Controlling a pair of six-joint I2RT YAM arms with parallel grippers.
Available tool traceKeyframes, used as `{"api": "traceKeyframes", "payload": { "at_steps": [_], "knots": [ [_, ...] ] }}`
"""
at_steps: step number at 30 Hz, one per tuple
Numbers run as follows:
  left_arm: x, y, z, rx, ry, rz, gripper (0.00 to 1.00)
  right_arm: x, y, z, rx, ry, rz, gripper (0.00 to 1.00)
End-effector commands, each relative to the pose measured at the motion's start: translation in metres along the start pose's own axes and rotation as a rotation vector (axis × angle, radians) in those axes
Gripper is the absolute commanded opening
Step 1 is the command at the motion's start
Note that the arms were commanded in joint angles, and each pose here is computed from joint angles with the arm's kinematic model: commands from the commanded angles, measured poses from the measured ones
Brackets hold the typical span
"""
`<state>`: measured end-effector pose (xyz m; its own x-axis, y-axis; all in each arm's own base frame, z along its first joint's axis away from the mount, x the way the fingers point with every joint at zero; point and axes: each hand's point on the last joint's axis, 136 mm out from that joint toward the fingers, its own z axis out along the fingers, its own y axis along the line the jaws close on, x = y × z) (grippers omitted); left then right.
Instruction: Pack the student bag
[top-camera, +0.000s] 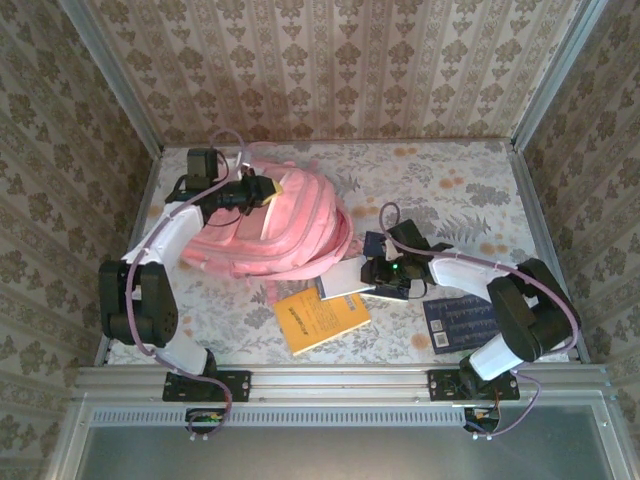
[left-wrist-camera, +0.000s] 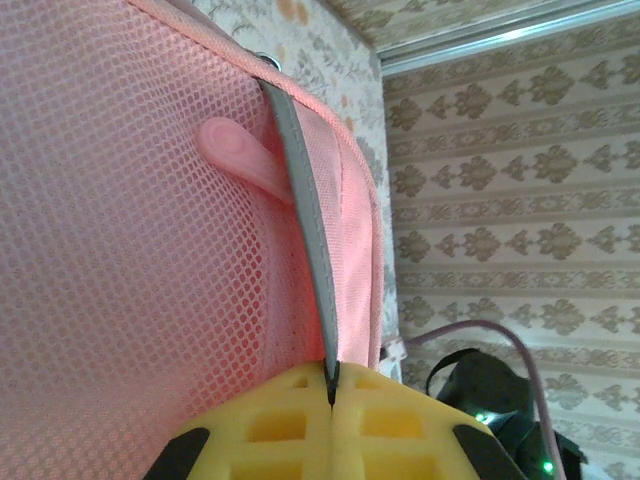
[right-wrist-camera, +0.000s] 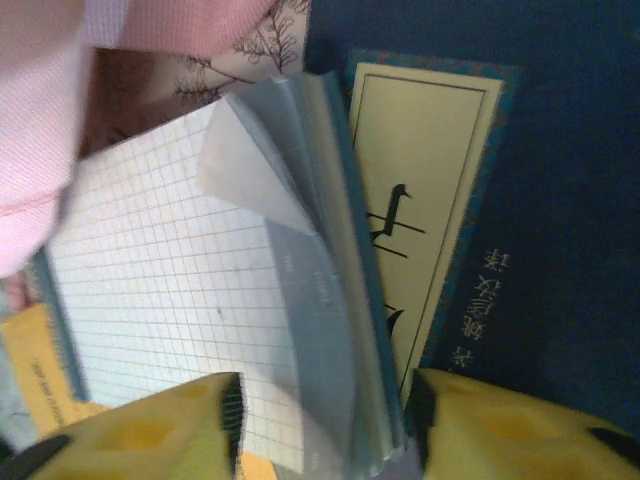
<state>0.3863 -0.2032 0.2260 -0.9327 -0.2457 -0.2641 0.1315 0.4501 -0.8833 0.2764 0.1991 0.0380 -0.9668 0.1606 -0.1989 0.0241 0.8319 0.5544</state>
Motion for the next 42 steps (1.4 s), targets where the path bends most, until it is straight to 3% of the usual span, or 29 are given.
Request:
{"api": "traceKeyframes", "payload": {
  "at_steps": [1,18,22,30,38,42],
  "knots": [
    [0.000,0.003,0.005,-0.043,0.015,0.046,0.00,-0.004,0.008,-0.009,-0.117,-0.015,0.090,0.60],
    [0.026,0.037,0.027,-0.154,0.115,-0.003,0.00,0.012,0.005,0.005,-0.276,0.049,0.268,0.62],
    [0.027,0.037,0.030,-0.146,0.122,-0.003,0.00,0.003,0.017,0.011,-0.375,0.045,0.309,0.56],
    [0.026,0.033,0.030,-0.131,0.121,0.004,0.00,-0.018,0.025,0.006,-0.387,-0.024,0.309,0.43],
    [0.027,0.027,0.030,-0.108,0.128,0.015,0.00,-0.030,0.027,0.025,-0.396,-0.001,0.321,0.51],
    [0.027,0.025,0.030,-0.101,0.128,0.018,0.00,-0.038,0.030,0.028,-0.428,-0.016,0.343,0.34]
  ]
}}
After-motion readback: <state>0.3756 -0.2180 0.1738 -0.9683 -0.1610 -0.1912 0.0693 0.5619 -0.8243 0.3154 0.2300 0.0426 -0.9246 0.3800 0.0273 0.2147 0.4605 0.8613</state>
